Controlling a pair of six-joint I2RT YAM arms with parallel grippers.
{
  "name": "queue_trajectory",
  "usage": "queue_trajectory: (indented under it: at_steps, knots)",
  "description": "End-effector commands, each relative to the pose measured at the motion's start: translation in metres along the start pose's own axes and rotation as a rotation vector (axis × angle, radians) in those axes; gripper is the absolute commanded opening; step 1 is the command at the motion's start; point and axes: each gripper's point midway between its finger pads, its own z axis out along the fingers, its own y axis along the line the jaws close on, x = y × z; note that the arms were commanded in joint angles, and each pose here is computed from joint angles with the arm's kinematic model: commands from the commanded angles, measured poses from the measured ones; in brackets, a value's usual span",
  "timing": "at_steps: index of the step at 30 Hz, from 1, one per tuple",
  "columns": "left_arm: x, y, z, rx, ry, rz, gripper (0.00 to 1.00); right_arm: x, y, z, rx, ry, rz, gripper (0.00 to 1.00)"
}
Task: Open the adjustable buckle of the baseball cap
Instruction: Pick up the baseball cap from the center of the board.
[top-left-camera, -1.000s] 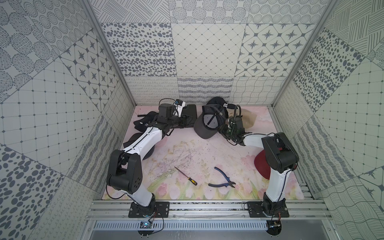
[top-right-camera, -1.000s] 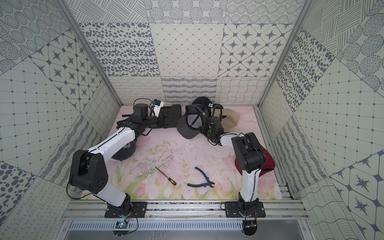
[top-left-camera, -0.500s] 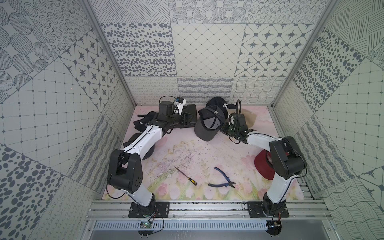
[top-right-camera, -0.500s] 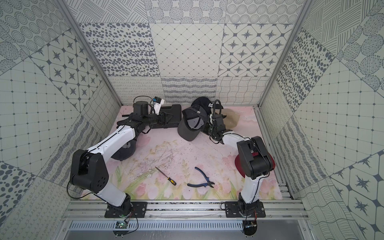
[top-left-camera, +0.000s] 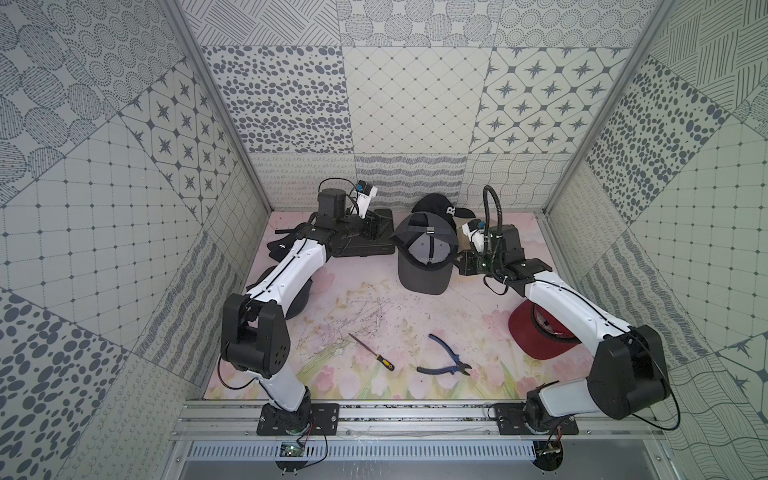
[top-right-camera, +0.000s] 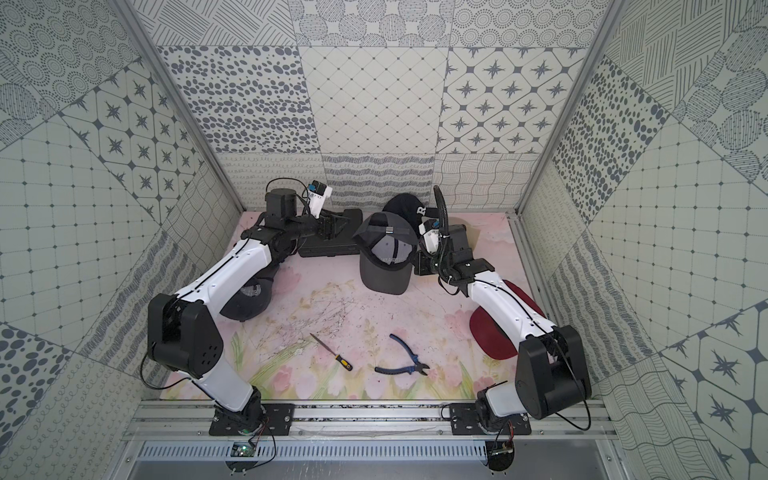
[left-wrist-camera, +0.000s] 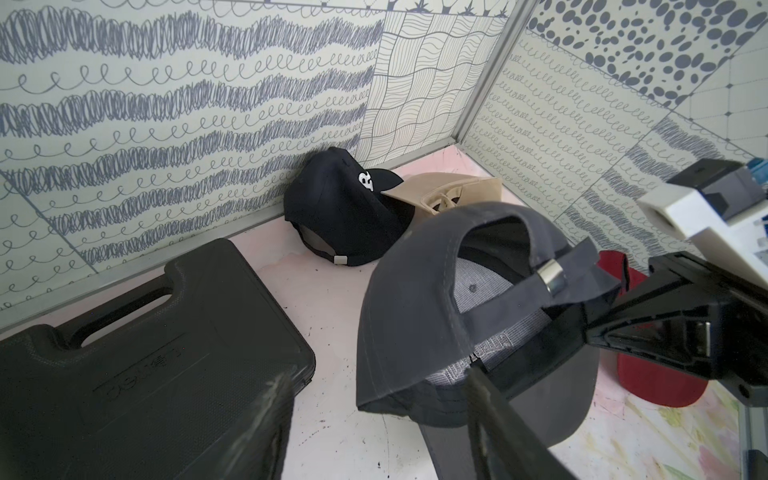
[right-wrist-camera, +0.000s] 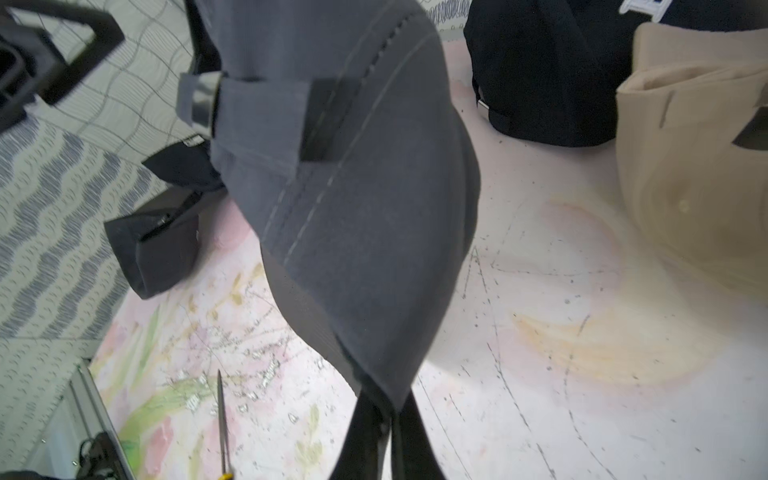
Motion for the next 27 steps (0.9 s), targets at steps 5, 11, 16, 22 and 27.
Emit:
queue_trajectory:
  at_steps: [5,11,16,22,27]
  knots:
    - [0.0,-0.053,-0.015,0.221,0.013,0.191,0.7,-0.002,0.01,-0.03,0.024,-0.001,-0.215,0.0]
    - [0.006,-0.081,-0.006,0.318,0.085,0.232,0.7,0.005,0.022,-0.031,0.036,0.053,-0.358,0.0]
    - [0.023,-0.108,0.001,0.417,0.142,0.324,0.7,0.01,0.034,-0.028,0.03,0.075,-0.47,0.0]
    - [0.045,-0.124,0.011,0.469,0.229,0.383,0.68,0.014,0.052,-0.026,0.032,0.078,-0.61,0.0]
    - [0.054,-0.125,0.016,0.478,0.258,0.401,0.67,0.012,0.061,-0.025,0.019,0.074,-0.663,0.0]
